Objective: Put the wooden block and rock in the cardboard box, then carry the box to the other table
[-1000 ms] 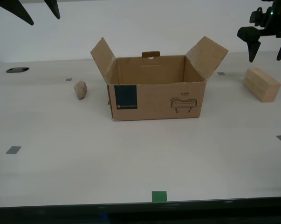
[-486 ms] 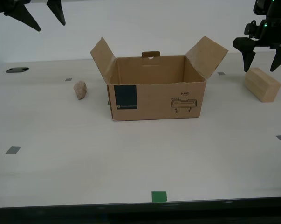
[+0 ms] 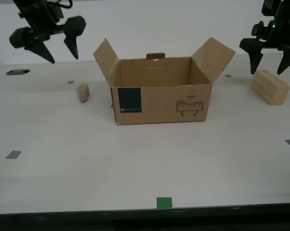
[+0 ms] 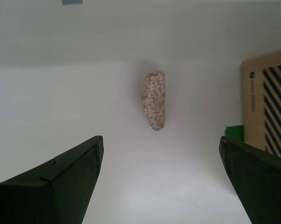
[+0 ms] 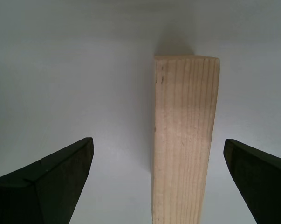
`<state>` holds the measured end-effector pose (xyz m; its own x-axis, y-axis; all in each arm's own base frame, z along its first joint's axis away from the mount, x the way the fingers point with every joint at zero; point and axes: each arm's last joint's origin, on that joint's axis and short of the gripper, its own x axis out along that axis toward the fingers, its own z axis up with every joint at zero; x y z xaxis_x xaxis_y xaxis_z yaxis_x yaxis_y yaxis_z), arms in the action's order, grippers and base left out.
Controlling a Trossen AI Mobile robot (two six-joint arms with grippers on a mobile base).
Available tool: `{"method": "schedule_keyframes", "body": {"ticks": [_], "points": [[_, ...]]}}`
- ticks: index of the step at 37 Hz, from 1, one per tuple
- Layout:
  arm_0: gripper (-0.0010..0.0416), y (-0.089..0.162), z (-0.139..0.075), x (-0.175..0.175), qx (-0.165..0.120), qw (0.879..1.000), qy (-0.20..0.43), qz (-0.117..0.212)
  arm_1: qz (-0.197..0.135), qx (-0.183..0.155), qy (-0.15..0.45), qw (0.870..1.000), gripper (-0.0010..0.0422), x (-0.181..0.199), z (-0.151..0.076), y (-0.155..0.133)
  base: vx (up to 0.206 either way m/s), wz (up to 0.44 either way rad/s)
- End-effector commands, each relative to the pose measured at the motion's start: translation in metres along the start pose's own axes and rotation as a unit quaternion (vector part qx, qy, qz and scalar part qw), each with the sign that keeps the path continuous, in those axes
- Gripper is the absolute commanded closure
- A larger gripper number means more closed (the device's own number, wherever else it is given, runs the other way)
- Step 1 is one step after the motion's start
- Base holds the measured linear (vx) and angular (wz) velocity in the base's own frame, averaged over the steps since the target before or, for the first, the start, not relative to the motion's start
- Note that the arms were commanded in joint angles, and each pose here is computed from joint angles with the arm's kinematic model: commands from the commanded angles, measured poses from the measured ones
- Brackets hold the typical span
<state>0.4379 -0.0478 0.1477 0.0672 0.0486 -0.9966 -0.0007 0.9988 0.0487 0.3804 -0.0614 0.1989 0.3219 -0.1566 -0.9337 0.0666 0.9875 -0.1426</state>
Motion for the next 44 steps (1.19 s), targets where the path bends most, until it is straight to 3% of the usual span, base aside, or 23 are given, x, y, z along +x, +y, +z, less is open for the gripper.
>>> {"method": "schedule_keyframes", "body": {"ticks": [1, 23, 33, 40, 44], "points": [[0.0016, 0.000, 0.000, -0.001, -0.002, 1.000, 0.000, 0.002, 0.003, 0.000, 0.020, 1.000, 0.0073, 0.019, 0.005, 0.001, 0.000, 0.000], [0.0016, 0.000, 0.001, 0.000, -0.004, 1.000, -0.004, 0.001, 0.011, -0.003, 0.090, 0.996, 0.0074, 0.082, 0.020, 0.000, 0.000, 0.000], [0.0017, 0.000, 0.002, -0.001, -0.004, 1.000, -0.009, 0.001, 0.010, -0.004, 0.076, 0.997, 0.0074, 0.081, 0.023, -0.008, 0.000, 0.000], [0.0016, 0.000, 0.002, -0.001, -0.005, 1.000, -0.012, 0.000, 0.043, -0.006, 0.070, 0.997, 0.0073, 0.082, 0.022, -0.009, 0.000, 0.000], [0.0016, 0.000, 0.002, -0.001, -0.005, 1.000, -0.012, 0.000, 0.045, -0.008, 0.074, 0.996, 0.0074, 0.083, 0.021, -0.009, 0.000, 0.000]]}}
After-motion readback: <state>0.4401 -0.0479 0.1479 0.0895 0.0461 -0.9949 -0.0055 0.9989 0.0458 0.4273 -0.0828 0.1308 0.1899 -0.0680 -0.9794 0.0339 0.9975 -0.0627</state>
